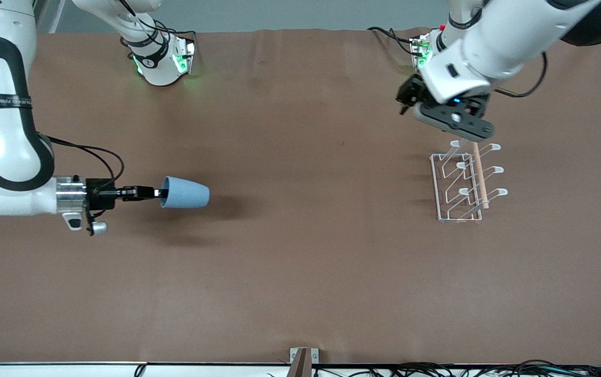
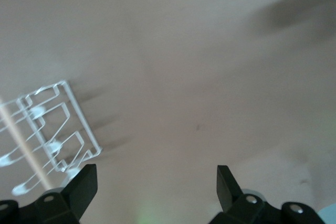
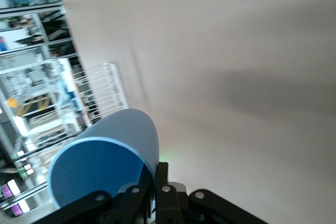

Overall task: Hang cup on cup holder
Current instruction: 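Lift the cup with the right gripper while the left gripper approaches, then grasp the cup's rim with the left gripper beside the right gripper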

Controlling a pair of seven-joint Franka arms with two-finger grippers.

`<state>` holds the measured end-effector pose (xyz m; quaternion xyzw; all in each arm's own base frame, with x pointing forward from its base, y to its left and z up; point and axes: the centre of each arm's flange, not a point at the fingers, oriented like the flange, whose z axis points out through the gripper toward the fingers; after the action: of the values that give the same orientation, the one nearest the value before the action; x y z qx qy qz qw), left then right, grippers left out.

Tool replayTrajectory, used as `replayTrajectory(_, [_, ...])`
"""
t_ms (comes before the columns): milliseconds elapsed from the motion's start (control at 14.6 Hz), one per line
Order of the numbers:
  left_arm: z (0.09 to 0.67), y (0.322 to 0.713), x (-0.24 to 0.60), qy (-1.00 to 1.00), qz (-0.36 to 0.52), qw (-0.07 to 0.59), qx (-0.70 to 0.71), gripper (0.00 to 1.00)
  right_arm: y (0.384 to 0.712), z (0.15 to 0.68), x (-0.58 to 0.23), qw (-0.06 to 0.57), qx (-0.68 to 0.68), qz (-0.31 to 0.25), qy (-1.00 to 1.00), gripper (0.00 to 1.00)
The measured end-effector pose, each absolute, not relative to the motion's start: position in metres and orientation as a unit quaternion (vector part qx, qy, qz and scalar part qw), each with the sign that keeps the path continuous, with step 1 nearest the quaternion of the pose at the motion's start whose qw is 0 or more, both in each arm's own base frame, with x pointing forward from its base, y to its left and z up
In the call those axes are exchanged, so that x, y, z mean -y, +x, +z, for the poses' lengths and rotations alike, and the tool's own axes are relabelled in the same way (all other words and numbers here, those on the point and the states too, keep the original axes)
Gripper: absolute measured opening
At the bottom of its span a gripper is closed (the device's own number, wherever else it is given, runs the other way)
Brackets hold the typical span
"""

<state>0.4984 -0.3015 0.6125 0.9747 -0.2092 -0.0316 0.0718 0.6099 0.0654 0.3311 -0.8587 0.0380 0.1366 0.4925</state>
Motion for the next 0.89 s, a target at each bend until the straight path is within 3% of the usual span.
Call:
replayTrajectory(274, [0.606,0.489,0.382,0.959,-0.003,0.092,0.268,1.00,0.604,0.343,-0.134,0.569,-0.024,0.161,-0.806,0.04])
replayTrajectory(891, [0.590,0.465,0.474,0.909,0.080,0.112,0.394,1.00,0.583,0.316,-0.223,0.639,-0.013,0.233,-0.733,0.04])
